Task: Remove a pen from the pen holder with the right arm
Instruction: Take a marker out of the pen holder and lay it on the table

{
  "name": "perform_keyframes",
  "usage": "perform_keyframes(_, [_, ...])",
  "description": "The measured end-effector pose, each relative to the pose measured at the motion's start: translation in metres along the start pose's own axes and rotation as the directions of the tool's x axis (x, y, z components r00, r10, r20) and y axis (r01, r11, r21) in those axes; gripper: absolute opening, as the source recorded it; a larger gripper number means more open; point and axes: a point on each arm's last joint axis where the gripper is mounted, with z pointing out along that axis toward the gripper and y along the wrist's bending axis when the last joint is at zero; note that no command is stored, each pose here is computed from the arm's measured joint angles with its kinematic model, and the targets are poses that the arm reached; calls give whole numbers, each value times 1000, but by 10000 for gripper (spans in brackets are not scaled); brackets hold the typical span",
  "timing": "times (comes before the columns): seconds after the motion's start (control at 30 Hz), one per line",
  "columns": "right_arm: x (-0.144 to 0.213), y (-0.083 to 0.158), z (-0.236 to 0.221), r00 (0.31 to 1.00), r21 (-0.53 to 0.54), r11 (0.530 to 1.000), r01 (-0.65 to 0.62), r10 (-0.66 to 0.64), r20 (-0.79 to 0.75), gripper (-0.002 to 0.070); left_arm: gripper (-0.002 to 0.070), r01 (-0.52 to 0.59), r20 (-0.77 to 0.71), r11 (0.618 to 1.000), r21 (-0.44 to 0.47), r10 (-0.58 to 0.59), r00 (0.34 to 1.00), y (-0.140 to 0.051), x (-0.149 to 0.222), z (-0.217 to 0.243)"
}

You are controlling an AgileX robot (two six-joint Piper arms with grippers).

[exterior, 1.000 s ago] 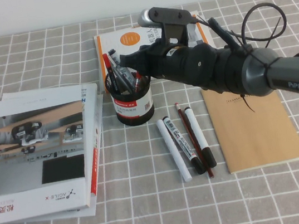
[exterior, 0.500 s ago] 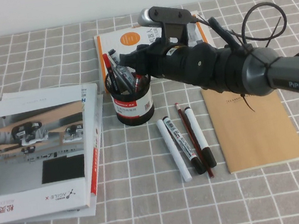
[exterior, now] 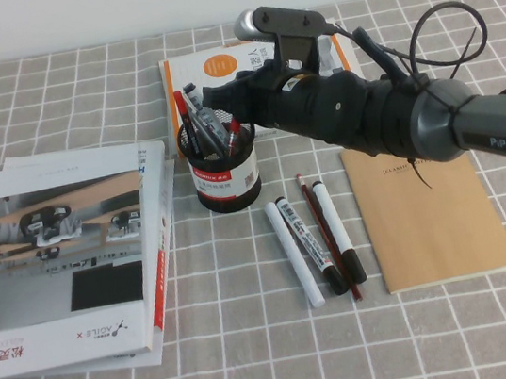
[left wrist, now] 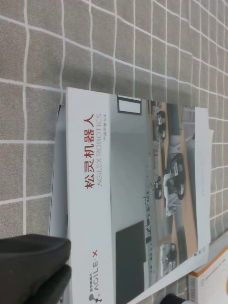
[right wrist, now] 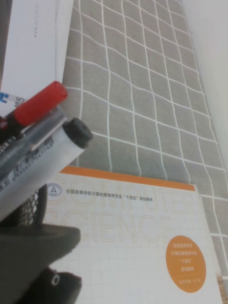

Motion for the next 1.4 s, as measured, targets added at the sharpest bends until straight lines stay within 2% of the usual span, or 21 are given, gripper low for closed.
perform_keyframes(0.13, [0, 0, 0, 1000, 0, 1000, 0, 0, 0, 64, -3, 0, 0, 1000, 0, 0, 1000, 0, 0, 0])
perform_keyframes(0.8, [-1, 2, -2, 1000, -7, 1000, 7, -7, -9, 44, -3, 0, 0, 1000, 0, 0, 1000, 0, 0, 0])
perform_keyframes(1.0, [-16, 13, -16, 999, -39, 999, 36, -36, 0, 44, -3, 0, 0, 1000, 0, 0, 1000, 0, 0, 0])
perform_keyframes(1.4, [-52, 39, -58, 982, -113, 975, 189, -186, 40, 43, -3, 0, 0, 1000, 0, 0, 1000, 0, 0, 0])
